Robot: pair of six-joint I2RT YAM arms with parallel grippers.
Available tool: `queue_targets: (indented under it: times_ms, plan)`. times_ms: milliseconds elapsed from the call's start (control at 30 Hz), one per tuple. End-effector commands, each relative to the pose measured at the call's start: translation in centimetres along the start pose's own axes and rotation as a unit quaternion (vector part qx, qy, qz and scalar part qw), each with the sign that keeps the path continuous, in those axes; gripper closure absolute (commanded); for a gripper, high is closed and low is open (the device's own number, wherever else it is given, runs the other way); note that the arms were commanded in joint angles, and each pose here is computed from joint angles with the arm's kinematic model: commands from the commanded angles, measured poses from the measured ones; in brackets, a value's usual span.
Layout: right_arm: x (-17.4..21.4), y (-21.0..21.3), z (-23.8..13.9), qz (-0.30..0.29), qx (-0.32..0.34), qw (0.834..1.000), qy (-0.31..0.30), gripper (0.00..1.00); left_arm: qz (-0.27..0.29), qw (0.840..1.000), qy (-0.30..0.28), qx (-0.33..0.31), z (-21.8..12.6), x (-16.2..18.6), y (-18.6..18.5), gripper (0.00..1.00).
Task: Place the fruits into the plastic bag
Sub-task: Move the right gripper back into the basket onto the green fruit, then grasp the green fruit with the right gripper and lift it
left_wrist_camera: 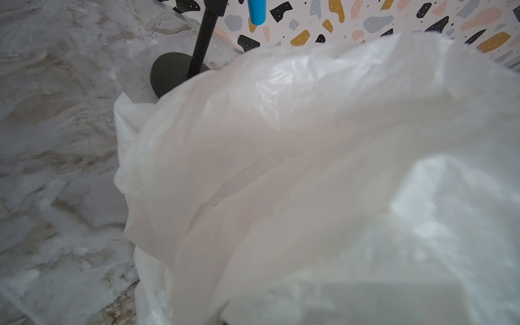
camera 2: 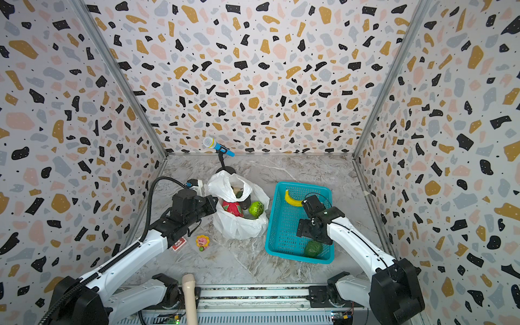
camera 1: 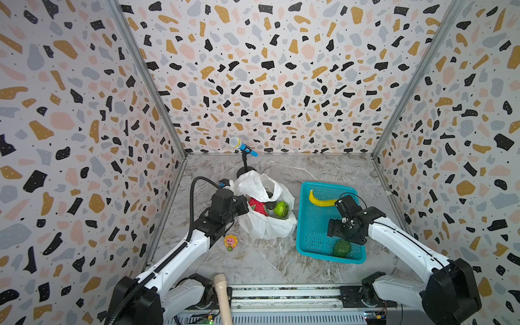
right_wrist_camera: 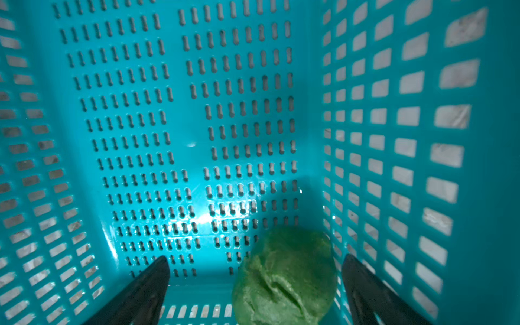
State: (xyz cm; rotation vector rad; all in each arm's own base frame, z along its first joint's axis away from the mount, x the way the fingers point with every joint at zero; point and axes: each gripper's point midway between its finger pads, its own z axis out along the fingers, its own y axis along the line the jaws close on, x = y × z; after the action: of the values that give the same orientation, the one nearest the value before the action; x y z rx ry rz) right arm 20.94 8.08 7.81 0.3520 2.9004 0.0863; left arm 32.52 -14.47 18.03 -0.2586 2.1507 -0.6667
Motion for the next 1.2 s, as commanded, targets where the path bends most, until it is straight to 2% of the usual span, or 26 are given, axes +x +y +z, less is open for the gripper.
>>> queue_targets:
  times_ms: [0, 367, 467, 600, 700, 867, 1067, 1167]
  plan:
    - [1.9, -1.1, 0.9, 0.004, 0.006, 0.999, 0.046, 0.04, 0.002, 1.0, -0.016, 0.004, -0.1, -0.5, -0.3, 1.0]
    - [3.6, -0.1, 3.3, -0.007, -0.029, 0.995, 0.097, 0.07, 0.002, 1.0, -0.012, 0.004, 0.0, -0.4, -0.3, 1.0]
    - [3.8, 0.3, 3.7, -0.011, -0.04, 0.994, 0.103, 0.14, 0.003, 1.0, -0.012, 0.003, 0.0, -0.4, -0.3, 1.0]
    - [3.7, 0.8, 3.7, -0.017, -0.054, 0.993, 0.101, 0.3, 0.004, 1.0, -0.014, 0.004, 0.0, -0.5, -0.3, 1.0]
    - [3.2, 1.2, 3.2, -0.02, -0.065, 0.994, 0.089, 0.44, 0.004, 1.0, -0.013, 0.003, 0.0, -0.5, -0.3, 1.0]
    - [2.1, 2.5, 1.8, -0.036, -0.082, 0.995, 0.054, 0.6, 0.004, 1.0, -0.013, 0.002, 0.1, -0.5, -0.2, 1.0]
    - [0.8, 3.9, 0.3, -0.06, -0.088, 0.994, 0.014, 0.63, 0.005, 1.0, -0.008, 0.004, 0.3, -0.3, -0.2, 1.0]
    - [-1.1, 4.9, -1.3, -0.058, -0.099, 0.993, -0.028, 0.65, 0.005, 1.0, -0.01, 0.004, 0.3, -0.3, -0.2, 1.0]
